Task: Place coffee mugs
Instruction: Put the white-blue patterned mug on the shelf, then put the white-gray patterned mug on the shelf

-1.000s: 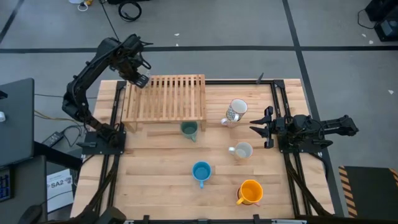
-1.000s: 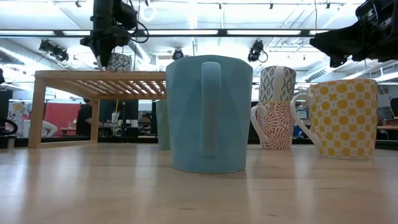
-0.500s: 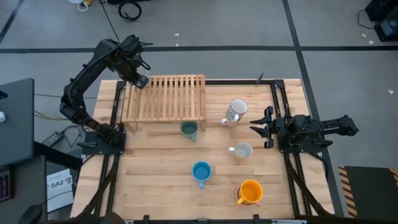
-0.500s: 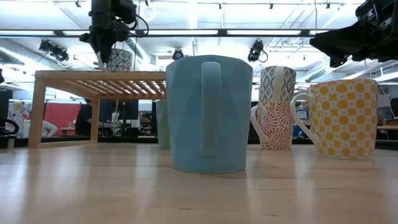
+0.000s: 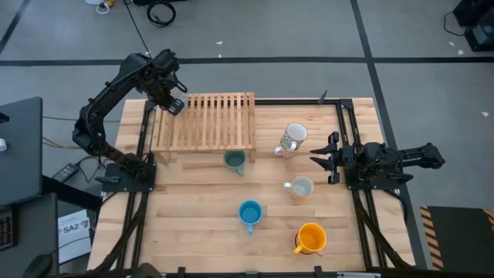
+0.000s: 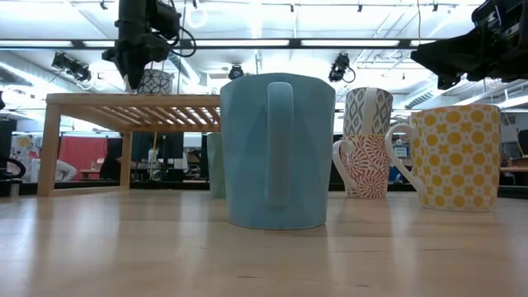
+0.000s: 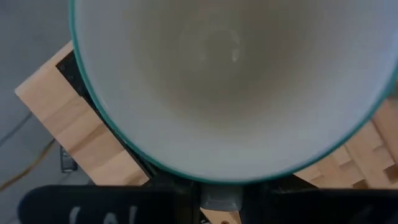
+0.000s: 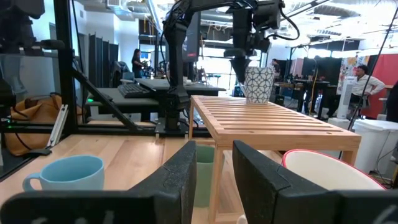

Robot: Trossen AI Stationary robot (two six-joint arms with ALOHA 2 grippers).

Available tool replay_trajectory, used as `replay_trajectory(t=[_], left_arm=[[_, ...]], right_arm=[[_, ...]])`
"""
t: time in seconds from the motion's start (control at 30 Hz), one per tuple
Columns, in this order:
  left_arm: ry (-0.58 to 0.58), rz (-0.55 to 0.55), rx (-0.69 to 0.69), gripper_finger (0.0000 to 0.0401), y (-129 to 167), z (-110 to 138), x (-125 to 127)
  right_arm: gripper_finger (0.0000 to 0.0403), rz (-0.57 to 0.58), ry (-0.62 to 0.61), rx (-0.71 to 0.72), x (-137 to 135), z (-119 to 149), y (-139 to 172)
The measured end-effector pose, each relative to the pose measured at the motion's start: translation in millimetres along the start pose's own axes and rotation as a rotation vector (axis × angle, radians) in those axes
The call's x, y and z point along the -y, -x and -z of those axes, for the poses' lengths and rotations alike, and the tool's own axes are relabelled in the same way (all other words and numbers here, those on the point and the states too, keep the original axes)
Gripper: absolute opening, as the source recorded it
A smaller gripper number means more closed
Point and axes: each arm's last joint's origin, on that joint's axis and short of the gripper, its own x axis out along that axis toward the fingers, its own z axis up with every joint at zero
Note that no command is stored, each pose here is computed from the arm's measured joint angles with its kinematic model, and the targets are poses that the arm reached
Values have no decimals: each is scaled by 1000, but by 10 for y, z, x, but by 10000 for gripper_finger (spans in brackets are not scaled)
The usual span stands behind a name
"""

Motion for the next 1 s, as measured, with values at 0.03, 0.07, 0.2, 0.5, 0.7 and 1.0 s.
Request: replay_trajectory(t=[0.03, 0.07, 0.2, 0.5, 0.7, 1.0], left_arm=[[-14, -4, -5, 76, -8, 1, 0], [-28, -8, -8, 79, -12, 0, 0], [-26, -17, -2, 93, 2, 17, -5], [-24, -51, 4, 109, 49, 88, -21], [-23, -51, 8, 135, 52, 89, -21], [-37, -51, 10, 209, 54, 89, -22]], right_arm=[[110, 0, 0, 0, 0, 0, 0], [110, 0, 0, 0, 0, 0, 0], [110, 0, 0, 0, 0, 1, 0], [110, 0, 0, 0, 0, 1, 0], [110, 0, 0, 0, 0, 0, 0], [110, 0, 0, 0, 0, 0, 0]])
